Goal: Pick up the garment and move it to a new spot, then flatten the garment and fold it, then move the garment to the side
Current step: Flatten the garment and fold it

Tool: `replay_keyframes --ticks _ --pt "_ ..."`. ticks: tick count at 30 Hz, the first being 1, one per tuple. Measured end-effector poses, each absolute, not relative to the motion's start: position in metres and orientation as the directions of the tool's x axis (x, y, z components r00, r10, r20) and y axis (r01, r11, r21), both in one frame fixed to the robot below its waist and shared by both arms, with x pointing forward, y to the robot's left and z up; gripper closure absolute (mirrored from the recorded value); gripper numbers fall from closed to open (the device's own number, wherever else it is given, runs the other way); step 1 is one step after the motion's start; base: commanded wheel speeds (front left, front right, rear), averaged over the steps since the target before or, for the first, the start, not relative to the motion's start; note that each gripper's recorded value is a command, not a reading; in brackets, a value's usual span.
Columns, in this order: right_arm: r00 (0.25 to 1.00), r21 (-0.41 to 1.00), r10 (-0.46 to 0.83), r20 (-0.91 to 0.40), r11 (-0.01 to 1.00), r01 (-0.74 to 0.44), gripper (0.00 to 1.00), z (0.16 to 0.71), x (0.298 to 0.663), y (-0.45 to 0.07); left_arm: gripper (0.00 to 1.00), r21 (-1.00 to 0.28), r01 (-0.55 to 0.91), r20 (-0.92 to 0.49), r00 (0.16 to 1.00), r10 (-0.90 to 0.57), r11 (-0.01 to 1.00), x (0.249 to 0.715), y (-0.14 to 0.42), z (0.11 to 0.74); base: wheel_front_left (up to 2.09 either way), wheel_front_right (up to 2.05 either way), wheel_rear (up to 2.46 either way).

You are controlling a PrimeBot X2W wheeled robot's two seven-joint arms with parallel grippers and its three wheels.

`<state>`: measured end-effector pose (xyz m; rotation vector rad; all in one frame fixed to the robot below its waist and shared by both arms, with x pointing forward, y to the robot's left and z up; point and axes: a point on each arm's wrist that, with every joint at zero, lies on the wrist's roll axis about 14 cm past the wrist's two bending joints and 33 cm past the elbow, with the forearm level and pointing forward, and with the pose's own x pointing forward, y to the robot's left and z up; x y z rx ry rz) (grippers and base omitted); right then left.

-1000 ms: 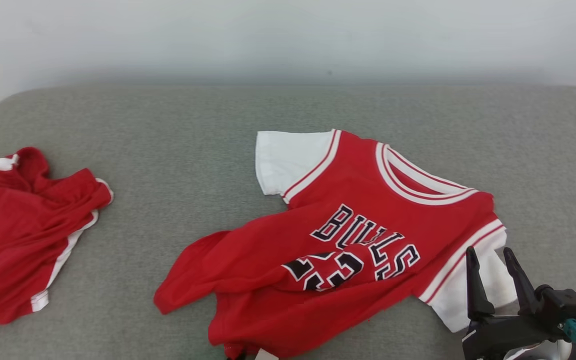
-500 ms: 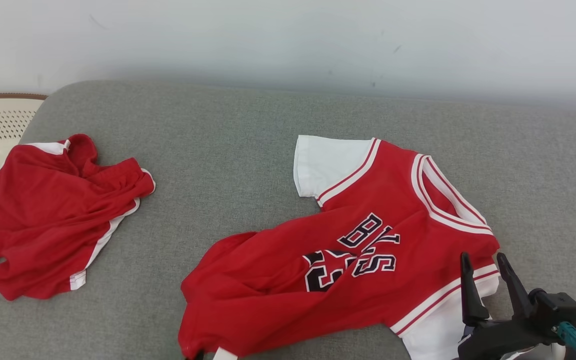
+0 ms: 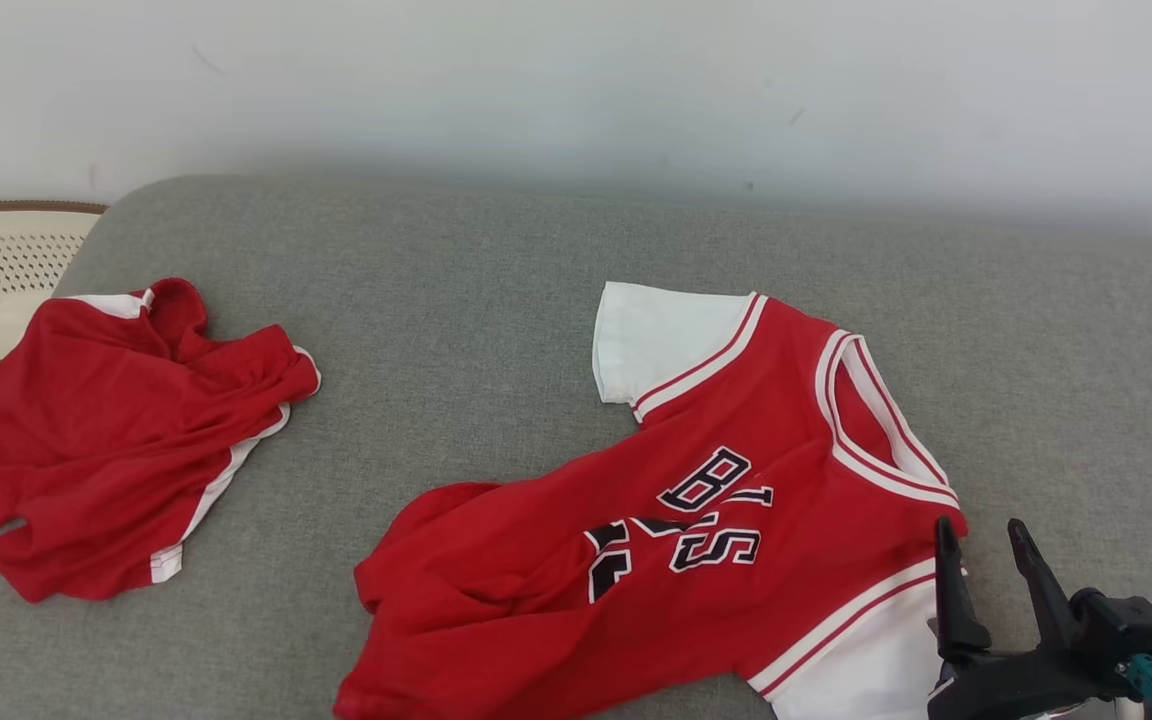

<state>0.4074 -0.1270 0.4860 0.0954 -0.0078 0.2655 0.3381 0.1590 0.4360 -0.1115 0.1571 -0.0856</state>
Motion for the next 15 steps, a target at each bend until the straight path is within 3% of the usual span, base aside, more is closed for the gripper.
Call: replay_keyframes --ticks 15 --pt "0.960 0.063 0.277 0.027 0.958 -0.278 0.00 0.490 0.411 -0.127 0.00 -0.095 -0.031 0.101 0.994 0.040 0.995 0.347 0.188 0.514 0.00 0.00 0.00"
